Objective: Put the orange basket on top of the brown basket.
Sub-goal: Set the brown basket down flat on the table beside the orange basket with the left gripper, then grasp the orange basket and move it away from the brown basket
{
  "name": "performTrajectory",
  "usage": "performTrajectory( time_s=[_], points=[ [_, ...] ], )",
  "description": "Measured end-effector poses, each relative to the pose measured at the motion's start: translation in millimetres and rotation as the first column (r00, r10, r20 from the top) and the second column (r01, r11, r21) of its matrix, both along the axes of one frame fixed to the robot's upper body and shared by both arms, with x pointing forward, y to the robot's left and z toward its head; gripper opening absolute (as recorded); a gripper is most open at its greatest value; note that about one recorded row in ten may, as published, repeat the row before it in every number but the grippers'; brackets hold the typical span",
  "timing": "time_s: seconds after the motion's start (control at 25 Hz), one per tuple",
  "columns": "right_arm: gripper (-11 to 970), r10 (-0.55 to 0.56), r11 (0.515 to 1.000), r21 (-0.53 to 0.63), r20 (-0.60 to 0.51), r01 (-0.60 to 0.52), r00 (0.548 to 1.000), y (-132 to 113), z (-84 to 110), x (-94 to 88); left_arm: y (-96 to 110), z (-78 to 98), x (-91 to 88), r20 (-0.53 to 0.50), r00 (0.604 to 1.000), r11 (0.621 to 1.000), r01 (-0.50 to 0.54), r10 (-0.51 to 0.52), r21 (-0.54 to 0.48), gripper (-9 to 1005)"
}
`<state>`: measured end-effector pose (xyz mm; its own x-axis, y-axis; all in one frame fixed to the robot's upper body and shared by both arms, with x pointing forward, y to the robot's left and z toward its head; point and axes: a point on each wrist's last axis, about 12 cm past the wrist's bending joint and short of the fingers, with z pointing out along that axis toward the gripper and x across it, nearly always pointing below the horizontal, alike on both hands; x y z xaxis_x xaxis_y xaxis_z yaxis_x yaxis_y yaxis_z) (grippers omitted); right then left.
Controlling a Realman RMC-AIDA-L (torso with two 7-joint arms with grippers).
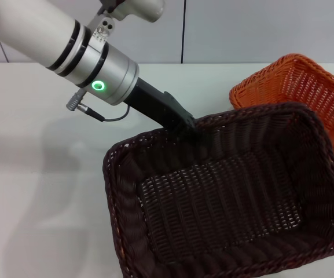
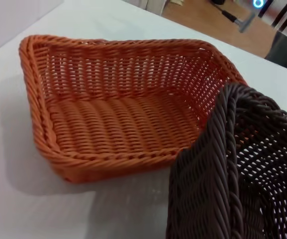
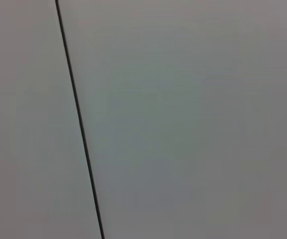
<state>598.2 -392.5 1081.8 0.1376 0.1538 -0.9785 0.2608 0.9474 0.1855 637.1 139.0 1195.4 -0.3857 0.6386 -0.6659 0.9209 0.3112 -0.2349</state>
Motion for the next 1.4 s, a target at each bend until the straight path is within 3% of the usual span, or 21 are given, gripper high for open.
performTrajectory(
  time_s=[0.56, 0.72, 0.84, 0.96, 1.0, 1.04, 1.08, 1.12, 1.2, 1.24, 1.28, 1.4],
  points=[
    [570, 0.001, 1.0, -0.004, 0.004, -0.001, 1.0, -0.8, 2.0, 1.5, 24.4, 4.8, 3.8, 0.033, 0.992, 0.993, -0.12, 0.12, 0.019, 356],
    [570, 0.019, 1.0, -0.011, -0.001, -0.019, 1.0, 0.6, 5.1, 6.3, 28.3, 4.8, 7.1, 0.053, 0.987, 0.988, -0.154, 0.153, 0.005, 489],
    [570, 0.089, 0.996, -0.03, -0.018, -0.089, 0.996, 4.6, 12.9, 17.3, 33.2, 6.0, 10.2, 0.083, 0.979, 0.982, -0.186, 0.187, -0.02, 577],
    [570, 0.243, 0.968, -0.049, -0.036, -0.245, 0.969, 8.4, 29.5, 30.1, 39.3, 9.1, 13.3, 0.124, 0.964, 0.971, -0.229, 0.236, -0.067, 641],
    [570, 0.319, 0.946, -0.051, -0.049, -0.321, 0.947, 9.7, 37.8, 34.2, 41.3, 9.5, 13.7, 0.134, 0.959, 0.966, -0.241, 0.251, -0.091, 663],
    [570, 0.455, 0.886, -0.045, -0.105, -0.461, 0.884, 11.9, 52.6, 40.2, 45.0, 10.4, 15.0, 0.153, 0.946, 0.953, -0.262, 0.284, -0.151, 684],
    [570, 0.455, 0.886, -0.045, -0.105, -0.461, 0.884, 11.9, 52.6, 40.2, 45.0, 10.4, 15.0, 0.153, 0.946, 0.953, -0.262, 0.284, -0.151, 706],
    [569, 0.512, 0.851, -0.051, -0.144, -0.523, 0.847, 12.5, 61.4, 43.3, 47.3, 10.7, 15.5, 0.161, 0.938, 0.943, -0.274, 0.306, -0.191, 727],
    [569, 0.622, 0.757, -0.025, -0.277, -0.652, 0.733, 15.0, 75.6, 47.0, 53.3, 11.3, 16.2, 0.177, 0.919, 0.914, -0.298, 0.352, -0.275, 770],
    [569, 0.682, 0.666, 0.011, -0.413, -0.746, 0.603, 13.9, 89.6, 46.7, 57.7, 11.2, 15.9, 0.186, 0.907, 0.895, -0.307, 0.378, -0.323, 792],
    [569, 0.682, 0.666, 0.011, -0.413, -0.746, 0.603, 13.9, 89.6, 46.7, 61.6, 11.9, 15.6, 0.197, 0.895, 0.876, -0.311, 0.4, -0.367, 827],
    [569, 0.697, 0.549, 0.064, -0.586, -0.833, 0.414, 15.1, 106.2, 41.8, 71.5, 13.5, 14.1, 0.223, 0.861, 0.824, -0.315, 0.456, -0.47, 861]
  ],
)
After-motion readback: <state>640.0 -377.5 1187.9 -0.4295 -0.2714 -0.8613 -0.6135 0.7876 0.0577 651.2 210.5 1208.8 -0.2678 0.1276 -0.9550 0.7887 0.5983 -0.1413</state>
